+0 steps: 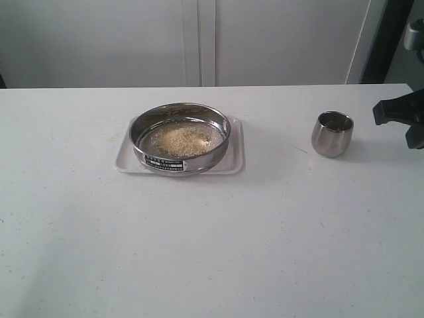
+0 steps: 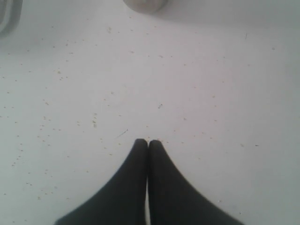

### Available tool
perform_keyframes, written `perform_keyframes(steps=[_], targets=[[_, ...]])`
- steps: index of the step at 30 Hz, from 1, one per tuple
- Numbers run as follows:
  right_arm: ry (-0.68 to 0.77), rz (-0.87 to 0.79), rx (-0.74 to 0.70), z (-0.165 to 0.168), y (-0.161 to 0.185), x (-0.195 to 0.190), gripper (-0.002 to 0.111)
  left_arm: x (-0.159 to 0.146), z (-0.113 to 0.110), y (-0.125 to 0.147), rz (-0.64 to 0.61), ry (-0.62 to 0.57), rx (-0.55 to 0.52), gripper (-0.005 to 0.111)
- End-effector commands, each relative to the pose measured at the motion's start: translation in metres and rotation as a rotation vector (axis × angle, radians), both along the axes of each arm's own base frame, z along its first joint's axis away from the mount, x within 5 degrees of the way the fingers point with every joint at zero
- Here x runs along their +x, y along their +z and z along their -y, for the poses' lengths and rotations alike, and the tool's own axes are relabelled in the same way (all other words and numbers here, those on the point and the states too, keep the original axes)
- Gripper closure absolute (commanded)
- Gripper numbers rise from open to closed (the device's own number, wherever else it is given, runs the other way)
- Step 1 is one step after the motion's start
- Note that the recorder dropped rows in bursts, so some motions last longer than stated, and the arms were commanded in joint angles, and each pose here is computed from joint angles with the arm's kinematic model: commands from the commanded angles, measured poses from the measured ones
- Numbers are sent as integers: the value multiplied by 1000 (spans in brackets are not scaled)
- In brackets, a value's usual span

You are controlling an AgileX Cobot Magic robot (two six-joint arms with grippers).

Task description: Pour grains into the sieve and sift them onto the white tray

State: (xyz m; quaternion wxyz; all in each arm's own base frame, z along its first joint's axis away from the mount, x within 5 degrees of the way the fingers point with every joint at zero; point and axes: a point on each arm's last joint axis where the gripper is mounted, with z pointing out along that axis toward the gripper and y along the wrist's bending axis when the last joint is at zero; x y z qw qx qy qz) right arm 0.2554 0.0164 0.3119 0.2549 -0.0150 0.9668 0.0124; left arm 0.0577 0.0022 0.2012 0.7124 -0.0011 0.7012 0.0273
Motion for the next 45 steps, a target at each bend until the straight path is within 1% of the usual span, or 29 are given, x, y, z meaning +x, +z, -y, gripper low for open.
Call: perform_keyframes(steps=[1,4,6,8,10,12,13,14,16,17,19,20,22,29,31,33,36,39,41,45], targets=[[5,5,-9,1,1,-2,108,-1,-1,8,96,10,-3,107],[5,5,-9,1,1,-2,108,-1,-1,9,108,11,-7,107],[5,5,-9,1,1,-2,108,-1,-1,12,147,15,-5,107],[5,5,-9,1,1,-2,108,-1,-1,11,114,11,-9,107],[5,5,-9,1,1,-2,108,-3,0,18,80,4,-12,107],[5,5,-9,1,1,-2,108,-1,0,31,19,-4,-14,107],[5,5,-9,1,1,-2,108,1,1,40,-39,-9,-6,107],[5,5,-9,1,1,-2,108,3,1,44,-69,-12,-7,107],[5,5,-9,1,1,-2,108,12,1,56,-148,-16,-1,107],[5,5,-9,1,1,-2,108,18,1,63,-169,-18,25,107],[5,5,-9,1,1,-2,108,27,0,72,-193,-19,34,107],[-1,5,-5,1,1,-2,108,30,0,74,-189,-16,1,107],[-10,5,0,1,1,-2,108,31,0,75,-172,-13,-19,107],[-10,5,0,1,1,-2,108,32,-1,83,-87,-5,-15,107],[-10,5,0,1,1,-2,108,32,-1,83,-87,-5,-17,107],[-10,5,0,1,1,-2,108,33,-1,83,-89,-4,-42,107],[-10,5,0,1,1,-2,108,36,-1,81,-115,-3,-69,107],[-10,5,0,1,1,-2,108,42,-1,84,-183,-7,-75,107],[-10,5,0,1,1,-2,108,47,-1,89,-232,-10,-77,107],[-10,5,0,1,1,-2,108,61,-1,101,-289,-13,-80,107]])
